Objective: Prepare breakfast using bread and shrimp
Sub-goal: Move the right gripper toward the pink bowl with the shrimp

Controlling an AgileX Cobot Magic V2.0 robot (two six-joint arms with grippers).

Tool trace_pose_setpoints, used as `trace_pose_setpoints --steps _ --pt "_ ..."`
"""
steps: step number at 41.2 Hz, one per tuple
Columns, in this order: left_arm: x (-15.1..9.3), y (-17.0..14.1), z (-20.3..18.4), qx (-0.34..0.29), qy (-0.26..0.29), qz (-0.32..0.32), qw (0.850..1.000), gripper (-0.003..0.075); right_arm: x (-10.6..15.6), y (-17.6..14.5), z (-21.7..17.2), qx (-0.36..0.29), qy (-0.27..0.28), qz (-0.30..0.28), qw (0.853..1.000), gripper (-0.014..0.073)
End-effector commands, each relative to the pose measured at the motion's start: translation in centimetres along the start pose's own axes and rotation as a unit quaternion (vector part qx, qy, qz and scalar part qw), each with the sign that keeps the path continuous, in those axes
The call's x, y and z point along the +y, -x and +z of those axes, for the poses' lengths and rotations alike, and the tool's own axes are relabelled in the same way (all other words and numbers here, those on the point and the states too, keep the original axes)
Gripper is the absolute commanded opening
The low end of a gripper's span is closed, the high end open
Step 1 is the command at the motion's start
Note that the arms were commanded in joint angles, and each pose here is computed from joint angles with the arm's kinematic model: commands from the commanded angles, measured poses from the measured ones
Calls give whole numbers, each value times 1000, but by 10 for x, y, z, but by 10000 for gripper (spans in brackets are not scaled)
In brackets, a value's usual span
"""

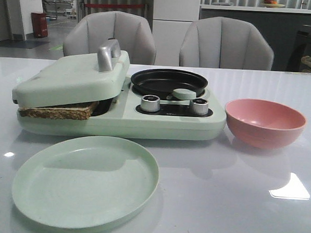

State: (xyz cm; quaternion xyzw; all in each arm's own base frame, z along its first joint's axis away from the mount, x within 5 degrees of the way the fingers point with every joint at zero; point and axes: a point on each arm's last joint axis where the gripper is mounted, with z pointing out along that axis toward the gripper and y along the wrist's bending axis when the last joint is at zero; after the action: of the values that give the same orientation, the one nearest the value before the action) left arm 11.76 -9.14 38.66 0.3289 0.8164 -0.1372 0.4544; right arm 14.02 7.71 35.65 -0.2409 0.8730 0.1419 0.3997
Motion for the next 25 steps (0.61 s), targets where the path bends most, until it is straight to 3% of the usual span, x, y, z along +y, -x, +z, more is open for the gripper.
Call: trace_pose_setpoints --steps 1,13,19,25 --pt "4 4 -17 -65 29 -26 997 288 -2 12 -7 -46 -14 -9 999 343" --pt "3 -8 -21 -64 31 -34 997 288 -5 12 -6 -46 -32 0 998 343" --pt "3 -8 -21 -67 31 -34 997 288 -16 13 -3 -40 -81 12 996 343" --pt "3 -8 -21 -67 31 -34 997 288 -31 11 3 -22 -116 63 991 343"
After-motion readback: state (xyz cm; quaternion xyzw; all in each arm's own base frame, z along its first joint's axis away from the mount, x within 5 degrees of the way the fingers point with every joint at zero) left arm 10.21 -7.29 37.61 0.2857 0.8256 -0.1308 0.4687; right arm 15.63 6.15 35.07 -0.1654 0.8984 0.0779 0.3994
